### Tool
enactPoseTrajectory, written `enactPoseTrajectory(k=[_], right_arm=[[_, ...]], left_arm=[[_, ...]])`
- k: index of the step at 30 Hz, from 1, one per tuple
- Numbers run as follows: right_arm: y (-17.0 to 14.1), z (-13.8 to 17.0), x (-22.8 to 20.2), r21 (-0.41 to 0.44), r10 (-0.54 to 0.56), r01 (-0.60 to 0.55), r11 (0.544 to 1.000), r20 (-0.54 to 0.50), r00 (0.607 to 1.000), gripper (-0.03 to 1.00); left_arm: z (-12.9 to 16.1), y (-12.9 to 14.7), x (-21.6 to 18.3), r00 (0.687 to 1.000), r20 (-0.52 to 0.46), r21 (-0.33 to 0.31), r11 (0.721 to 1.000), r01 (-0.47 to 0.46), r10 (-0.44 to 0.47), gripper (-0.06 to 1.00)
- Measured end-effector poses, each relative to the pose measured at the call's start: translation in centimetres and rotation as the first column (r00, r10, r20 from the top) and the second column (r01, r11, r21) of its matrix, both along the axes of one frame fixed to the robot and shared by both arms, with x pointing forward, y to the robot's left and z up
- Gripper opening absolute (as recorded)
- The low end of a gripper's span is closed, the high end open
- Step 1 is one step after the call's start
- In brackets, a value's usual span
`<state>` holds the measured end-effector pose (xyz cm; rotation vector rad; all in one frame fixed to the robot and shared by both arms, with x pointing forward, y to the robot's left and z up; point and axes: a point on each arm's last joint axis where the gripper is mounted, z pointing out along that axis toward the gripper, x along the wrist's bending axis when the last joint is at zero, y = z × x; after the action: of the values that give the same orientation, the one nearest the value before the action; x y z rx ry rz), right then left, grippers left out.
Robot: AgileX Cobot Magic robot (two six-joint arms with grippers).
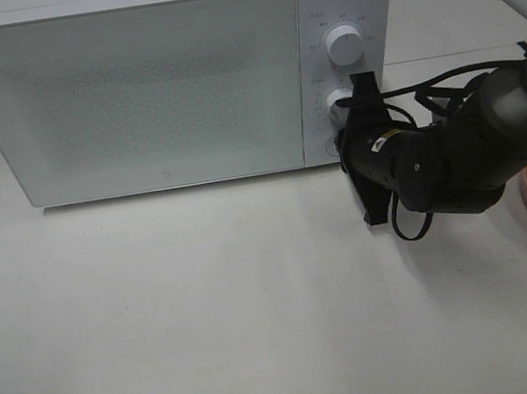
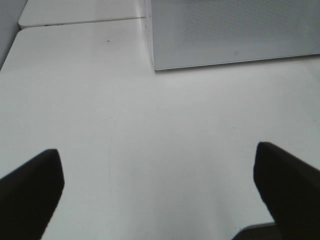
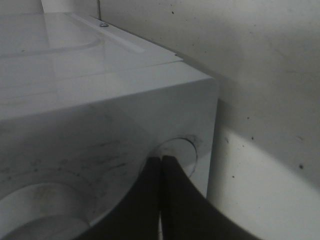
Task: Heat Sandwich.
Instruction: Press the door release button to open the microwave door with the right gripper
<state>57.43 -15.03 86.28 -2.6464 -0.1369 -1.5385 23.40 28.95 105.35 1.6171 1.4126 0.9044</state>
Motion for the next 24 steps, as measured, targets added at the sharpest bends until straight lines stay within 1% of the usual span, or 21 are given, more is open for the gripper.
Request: enactPoseTrajectory(k=[24], right_arm=[[-0.02,-0.28,0.74,0.008,-0.021,0.021,1.000,0.013,1.000,0.01]], left_arm=[[0.00,0.00,0.00,1.000,0.000,0.000,1.000,0.000,0.000,0.97]])
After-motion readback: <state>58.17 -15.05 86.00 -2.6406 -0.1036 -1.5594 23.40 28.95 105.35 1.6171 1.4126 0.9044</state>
